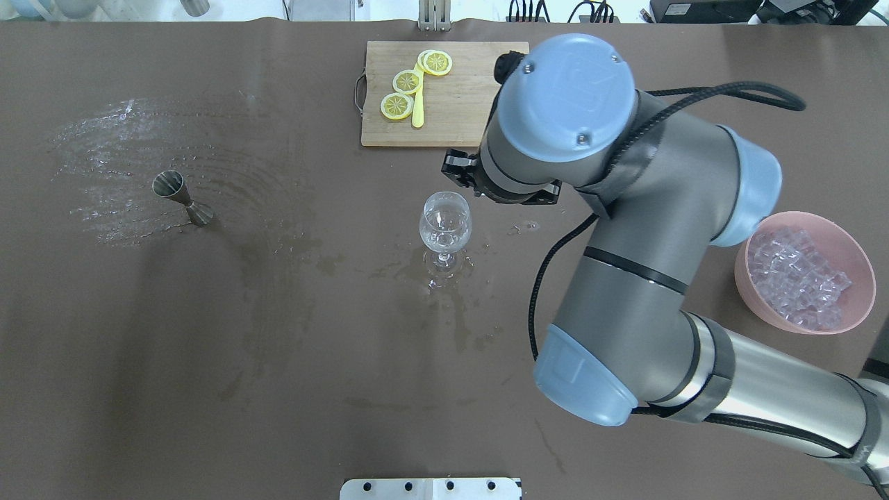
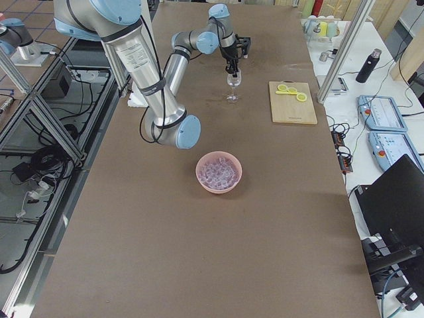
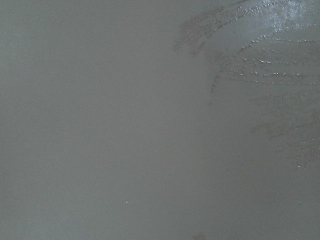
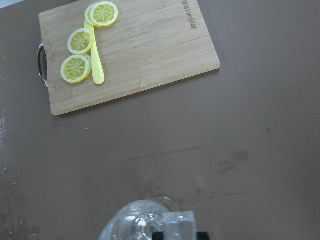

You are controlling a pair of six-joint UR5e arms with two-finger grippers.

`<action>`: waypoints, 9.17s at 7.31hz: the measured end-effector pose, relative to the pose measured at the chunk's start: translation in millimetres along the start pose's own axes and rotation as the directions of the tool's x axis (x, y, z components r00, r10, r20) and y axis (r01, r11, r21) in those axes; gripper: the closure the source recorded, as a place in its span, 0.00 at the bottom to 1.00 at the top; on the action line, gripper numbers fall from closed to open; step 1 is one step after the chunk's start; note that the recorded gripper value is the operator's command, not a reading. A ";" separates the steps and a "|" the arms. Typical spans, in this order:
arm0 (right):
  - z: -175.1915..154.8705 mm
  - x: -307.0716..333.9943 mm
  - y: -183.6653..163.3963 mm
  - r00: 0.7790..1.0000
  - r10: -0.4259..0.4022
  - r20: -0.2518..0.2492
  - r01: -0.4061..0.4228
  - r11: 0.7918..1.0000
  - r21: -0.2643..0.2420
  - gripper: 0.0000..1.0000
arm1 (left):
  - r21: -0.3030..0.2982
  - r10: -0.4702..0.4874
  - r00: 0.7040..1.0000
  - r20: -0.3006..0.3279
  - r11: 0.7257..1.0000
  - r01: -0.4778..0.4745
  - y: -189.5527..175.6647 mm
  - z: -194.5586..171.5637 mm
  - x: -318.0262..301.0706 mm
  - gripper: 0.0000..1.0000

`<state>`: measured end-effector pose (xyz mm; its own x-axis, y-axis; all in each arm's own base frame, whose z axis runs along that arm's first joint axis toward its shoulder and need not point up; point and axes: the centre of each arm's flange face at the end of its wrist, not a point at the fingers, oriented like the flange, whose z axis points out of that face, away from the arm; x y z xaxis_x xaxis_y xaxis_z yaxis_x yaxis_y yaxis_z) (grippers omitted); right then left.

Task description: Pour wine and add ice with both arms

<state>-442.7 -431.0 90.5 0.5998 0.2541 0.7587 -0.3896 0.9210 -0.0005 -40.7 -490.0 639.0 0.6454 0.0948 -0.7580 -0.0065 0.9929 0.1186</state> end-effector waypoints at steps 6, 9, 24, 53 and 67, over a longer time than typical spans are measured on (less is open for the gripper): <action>20.1 -34.8 34.8 0.999 -0.030 -0.029 0.030 1.000 0.007 1.00 | -0.016 -0.016 1.000 0.001 1.000 0.016 14.4 6.7 -8.2 0.02; 19.8 -35.4 36.2 0.999 -0.040 -0.027 0.040 0.999 0.007 0.70 | -0.017 -0.017 1.000 0.000 1.000 0.017 15.4 7.6 -9.5 0.02; 23.1 76.0 -111.1 0.975 -0.195 -0.104 0.181 0.975 -0.125 0.00 | -0.042 -0.083 0.997 0.007 0.996 0.083 20.8 -26.7 28.4 0.02; 16.4 730.9 -243.4 0.929 -0.361 -0.080 0.323 0.899 -0.296 0.00 | -0.059 -0.108 0.994 0.028 0.992 0.110 37.4 -18.9 13.5 0.02; -3.3 710.9 -242.4 0.912 -0.403 -0.080 0.371 0.891 -0.260 0.00 | -0.073 -0.123 0.992 0.031 0.989 0.125 32.1 -11.0 5.2 0.02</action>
<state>80.4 -472.6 627.8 0.7601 -0.1155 0.6395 0.0571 0.9921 0.1114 -45.9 -456.8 631.8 0.6649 -0.0308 -0.7463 0.0185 0.9995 -0.0248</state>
